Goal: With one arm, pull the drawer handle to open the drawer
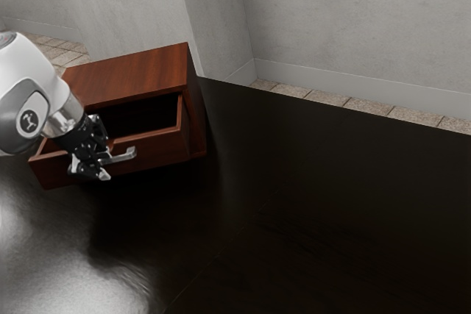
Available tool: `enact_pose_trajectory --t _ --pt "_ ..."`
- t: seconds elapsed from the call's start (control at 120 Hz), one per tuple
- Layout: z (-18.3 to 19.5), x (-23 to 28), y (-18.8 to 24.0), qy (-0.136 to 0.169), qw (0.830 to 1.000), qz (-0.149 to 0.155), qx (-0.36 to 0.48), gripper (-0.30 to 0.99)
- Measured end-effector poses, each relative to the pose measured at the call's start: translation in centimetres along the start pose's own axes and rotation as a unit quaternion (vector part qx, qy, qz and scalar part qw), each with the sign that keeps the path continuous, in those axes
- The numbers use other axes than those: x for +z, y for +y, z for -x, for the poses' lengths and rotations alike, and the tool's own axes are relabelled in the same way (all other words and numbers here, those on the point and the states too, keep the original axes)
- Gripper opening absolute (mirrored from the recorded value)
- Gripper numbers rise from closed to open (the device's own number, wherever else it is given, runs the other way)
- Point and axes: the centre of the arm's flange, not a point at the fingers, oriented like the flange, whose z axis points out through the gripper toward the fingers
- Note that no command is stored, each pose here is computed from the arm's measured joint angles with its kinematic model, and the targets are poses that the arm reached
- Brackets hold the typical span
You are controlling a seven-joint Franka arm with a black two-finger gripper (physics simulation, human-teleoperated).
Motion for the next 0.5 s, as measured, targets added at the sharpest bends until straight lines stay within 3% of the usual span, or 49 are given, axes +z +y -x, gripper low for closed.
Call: enact_pose_trajectory --t 0.5 --pt "-0.1 -0.8 -2.7 -0.009 1.0 0.0 0.002 0.22"
